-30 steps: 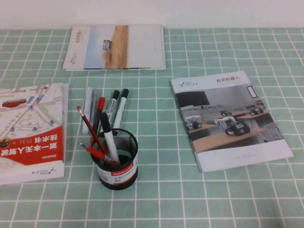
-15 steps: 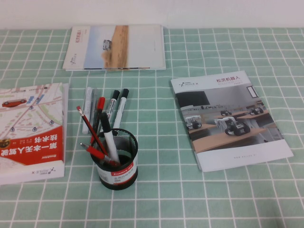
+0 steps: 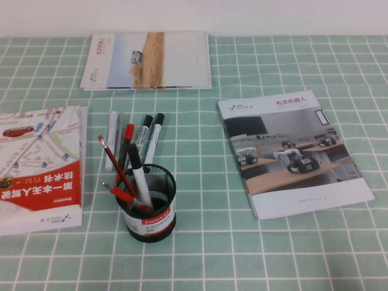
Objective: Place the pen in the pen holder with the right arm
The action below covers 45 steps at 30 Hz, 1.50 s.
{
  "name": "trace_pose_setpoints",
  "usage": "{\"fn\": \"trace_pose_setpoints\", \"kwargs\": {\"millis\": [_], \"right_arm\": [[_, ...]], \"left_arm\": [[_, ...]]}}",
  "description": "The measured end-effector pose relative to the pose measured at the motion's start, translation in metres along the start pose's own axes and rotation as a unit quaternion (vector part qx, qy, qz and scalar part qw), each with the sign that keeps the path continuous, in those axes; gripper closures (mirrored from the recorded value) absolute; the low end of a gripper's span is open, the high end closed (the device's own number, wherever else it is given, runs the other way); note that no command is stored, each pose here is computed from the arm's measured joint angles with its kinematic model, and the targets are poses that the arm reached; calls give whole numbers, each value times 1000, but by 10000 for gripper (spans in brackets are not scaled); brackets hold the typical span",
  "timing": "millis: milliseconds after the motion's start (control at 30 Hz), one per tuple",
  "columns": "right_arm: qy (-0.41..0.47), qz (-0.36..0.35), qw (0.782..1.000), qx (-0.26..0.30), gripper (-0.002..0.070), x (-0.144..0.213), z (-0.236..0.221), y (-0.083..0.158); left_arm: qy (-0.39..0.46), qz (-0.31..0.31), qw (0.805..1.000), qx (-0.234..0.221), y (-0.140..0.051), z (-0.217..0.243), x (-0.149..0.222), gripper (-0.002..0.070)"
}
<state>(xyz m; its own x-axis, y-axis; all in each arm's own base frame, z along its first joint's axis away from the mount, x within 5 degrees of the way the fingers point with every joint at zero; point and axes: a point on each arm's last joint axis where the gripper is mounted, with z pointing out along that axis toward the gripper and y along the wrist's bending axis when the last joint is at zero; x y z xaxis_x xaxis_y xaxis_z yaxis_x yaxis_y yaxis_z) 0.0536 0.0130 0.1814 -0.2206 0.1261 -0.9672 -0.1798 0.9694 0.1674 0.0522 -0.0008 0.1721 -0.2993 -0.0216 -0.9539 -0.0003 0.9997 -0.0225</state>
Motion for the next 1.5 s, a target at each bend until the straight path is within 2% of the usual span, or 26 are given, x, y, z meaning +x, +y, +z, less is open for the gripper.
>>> {"fn": "trace_pose_setpoints", "kwargs": {"millis": [233,400,533,633,733,900,1067,1333,1500], "right_arm": [[-24,61,998,-16,696,-5,0,3],[-79,176,981,-36,696,-15,-1,4],[-113,215,969,-36,696,-21,-3,2],[-105,237,965,-41,696,-20,-2,3],[-63,245,966,-55,696,-23,-3,9],[28,234,969,-77,696,-60,-1,25],[155,201,965,-70,696,-94,22,37],[324,143,934,-46,696,-120,103,44],[378,94,918,-80,696,-127,159,76]], "left_arm": [[0,0,1000,0,0,0,0,679],[0,0,1000,0,0,0,0,679],[0,0,1000,0,0,0,0,679],[0,0,1000,0,0,0,0,679],[0,0,1000,0,0,0,0,679],[0,0,1000,0,0,0,0,679],[0,0,1000,0,0,0,0,679],[0,0,1000,0,0,0,0,679],[0,0,1000,0,0,0,0,679]]}}
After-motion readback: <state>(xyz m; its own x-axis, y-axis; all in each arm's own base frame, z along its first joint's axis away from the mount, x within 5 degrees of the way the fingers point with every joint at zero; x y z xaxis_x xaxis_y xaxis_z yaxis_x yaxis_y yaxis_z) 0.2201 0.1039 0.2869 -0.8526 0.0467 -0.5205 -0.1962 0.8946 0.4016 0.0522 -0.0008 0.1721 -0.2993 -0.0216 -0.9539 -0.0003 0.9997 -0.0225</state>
